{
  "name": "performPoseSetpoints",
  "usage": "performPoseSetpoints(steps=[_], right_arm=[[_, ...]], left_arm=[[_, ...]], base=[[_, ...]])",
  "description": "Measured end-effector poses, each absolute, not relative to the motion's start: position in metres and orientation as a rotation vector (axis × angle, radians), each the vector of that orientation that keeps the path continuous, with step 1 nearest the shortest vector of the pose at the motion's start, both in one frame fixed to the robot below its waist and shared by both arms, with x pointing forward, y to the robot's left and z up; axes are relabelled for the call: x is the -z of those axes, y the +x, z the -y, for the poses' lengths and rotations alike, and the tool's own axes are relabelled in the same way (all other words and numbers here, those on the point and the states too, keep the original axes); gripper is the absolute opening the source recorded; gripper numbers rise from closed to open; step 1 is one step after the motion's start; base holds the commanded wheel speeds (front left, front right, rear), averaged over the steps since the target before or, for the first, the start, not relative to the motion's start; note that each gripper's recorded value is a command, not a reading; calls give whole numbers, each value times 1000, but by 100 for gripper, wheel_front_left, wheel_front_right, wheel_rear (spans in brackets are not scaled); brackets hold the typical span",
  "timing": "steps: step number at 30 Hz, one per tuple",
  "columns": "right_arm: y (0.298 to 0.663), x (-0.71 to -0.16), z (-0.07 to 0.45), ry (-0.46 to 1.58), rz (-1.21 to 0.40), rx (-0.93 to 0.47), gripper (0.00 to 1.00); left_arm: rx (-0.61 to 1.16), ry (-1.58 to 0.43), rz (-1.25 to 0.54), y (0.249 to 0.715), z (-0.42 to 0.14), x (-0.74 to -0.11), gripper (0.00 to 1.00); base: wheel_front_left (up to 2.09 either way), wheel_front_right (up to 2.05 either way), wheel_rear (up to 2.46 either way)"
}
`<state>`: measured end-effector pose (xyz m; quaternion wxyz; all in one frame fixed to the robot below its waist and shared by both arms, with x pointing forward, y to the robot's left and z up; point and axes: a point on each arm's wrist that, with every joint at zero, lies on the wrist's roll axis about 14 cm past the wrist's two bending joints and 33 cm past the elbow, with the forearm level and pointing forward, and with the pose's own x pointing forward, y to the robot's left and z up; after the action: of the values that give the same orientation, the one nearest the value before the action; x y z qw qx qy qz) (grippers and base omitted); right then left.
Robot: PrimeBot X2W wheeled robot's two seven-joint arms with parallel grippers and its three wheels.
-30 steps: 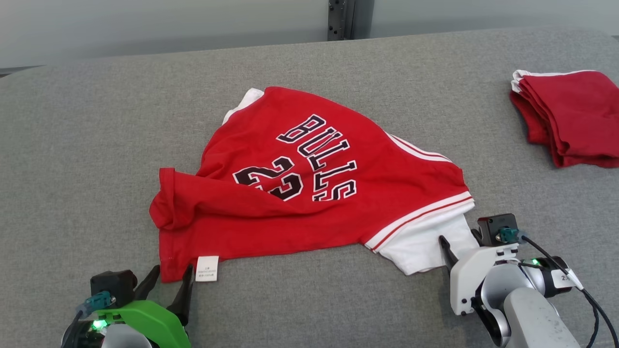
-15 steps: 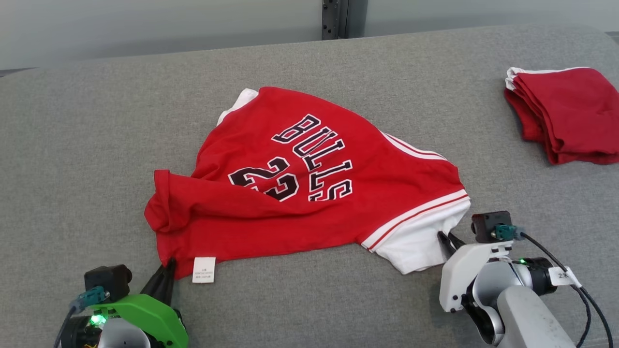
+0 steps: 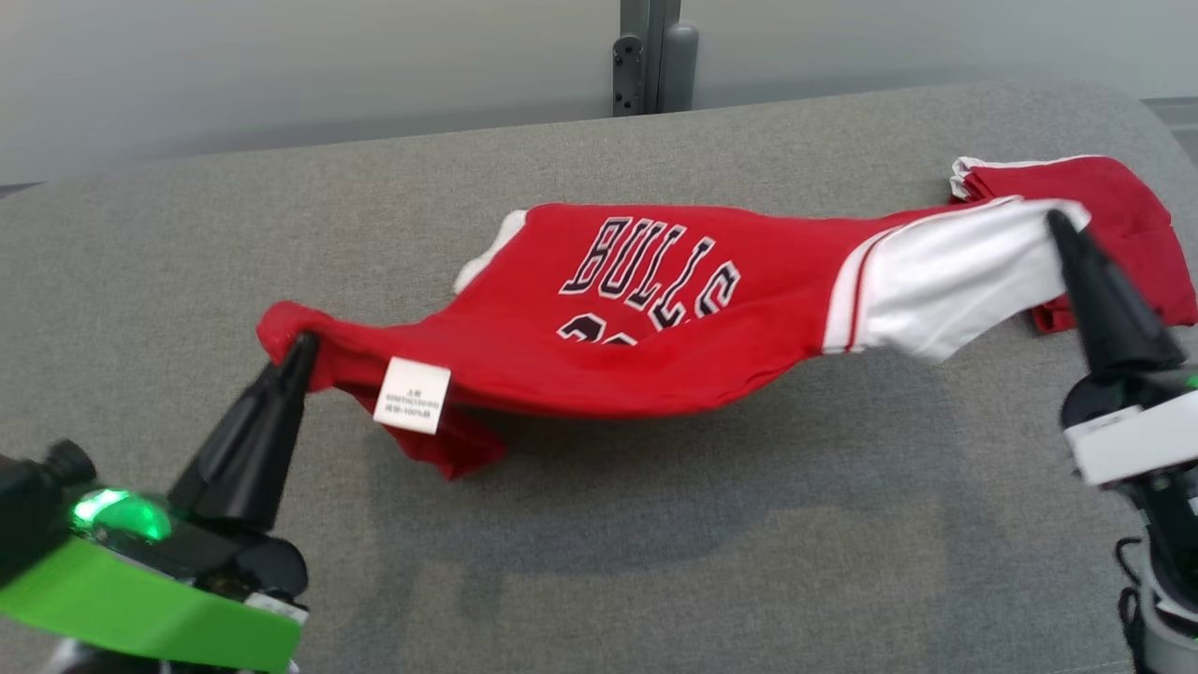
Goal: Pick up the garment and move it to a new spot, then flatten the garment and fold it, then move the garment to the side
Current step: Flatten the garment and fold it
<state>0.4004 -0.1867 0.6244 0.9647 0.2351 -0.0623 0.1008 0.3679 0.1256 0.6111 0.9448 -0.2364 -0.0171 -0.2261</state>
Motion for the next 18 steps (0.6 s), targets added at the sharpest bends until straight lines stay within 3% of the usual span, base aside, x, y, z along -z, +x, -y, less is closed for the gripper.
performPoseSetpoints(steps=[4,8,18], right_arm=[[400,-696,192,464,312,-261,0],[418,-741,195,397,399,-280,0],[556,-769,186,280,344,-209,0]], left_arm=[[566,-464,141,372,-118,-668,0],[618,-384,182,397,-121,-703,0],[547,-316,89,547,-135,-707,0]], base=[[0,0,0],[0,0,0],[0,0,0]])
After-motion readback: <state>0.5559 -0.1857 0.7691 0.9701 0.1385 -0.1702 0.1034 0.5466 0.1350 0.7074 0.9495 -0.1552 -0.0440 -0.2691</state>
